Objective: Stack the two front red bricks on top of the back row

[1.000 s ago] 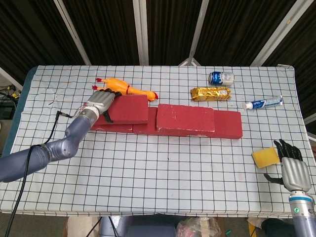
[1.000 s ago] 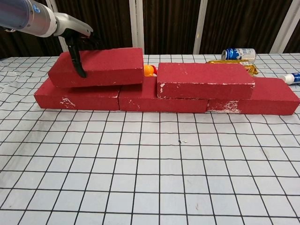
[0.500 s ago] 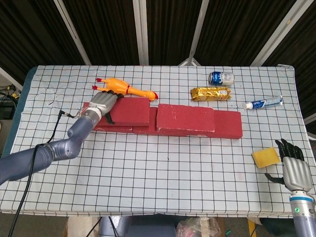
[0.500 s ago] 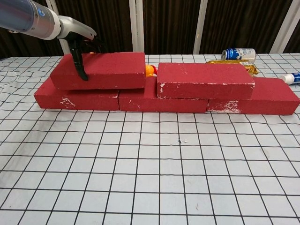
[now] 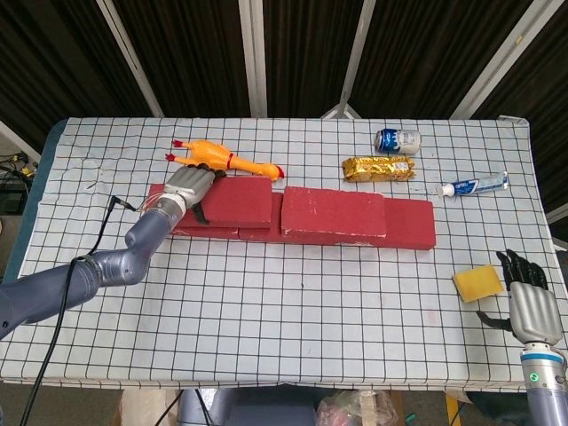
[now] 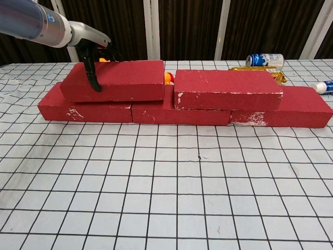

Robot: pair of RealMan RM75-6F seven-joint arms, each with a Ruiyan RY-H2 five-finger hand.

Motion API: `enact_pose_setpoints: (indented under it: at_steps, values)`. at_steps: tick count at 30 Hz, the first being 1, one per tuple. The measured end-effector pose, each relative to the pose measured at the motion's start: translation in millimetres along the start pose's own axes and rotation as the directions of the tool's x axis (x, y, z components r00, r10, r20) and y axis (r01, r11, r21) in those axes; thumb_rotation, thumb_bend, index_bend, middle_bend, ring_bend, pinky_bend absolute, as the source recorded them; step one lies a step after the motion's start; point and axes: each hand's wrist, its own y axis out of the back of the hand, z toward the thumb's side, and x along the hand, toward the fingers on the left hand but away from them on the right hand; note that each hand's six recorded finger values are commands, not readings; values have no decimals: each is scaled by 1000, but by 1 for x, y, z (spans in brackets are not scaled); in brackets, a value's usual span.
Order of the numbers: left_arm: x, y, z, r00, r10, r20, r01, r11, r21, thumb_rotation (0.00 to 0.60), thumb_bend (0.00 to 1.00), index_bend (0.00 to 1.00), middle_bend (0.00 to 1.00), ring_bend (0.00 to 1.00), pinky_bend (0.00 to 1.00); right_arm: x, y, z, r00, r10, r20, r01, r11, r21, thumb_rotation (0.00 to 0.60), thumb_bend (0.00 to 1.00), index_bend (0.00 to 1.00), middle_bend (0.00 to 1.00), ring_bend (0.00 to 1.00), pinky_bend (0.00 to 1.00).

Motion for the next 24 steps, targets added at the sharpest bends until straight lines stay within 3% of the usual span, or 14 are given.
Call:
enact_pose_setpoints:
  at_steps: [24]
  values:
    - [3,-1,14,1000,-8,15,7,1000,18,600,0,288,162,67,124,0,1,-2,1000,-10,17,10,1000,-9,600,168,45,0,0,0]
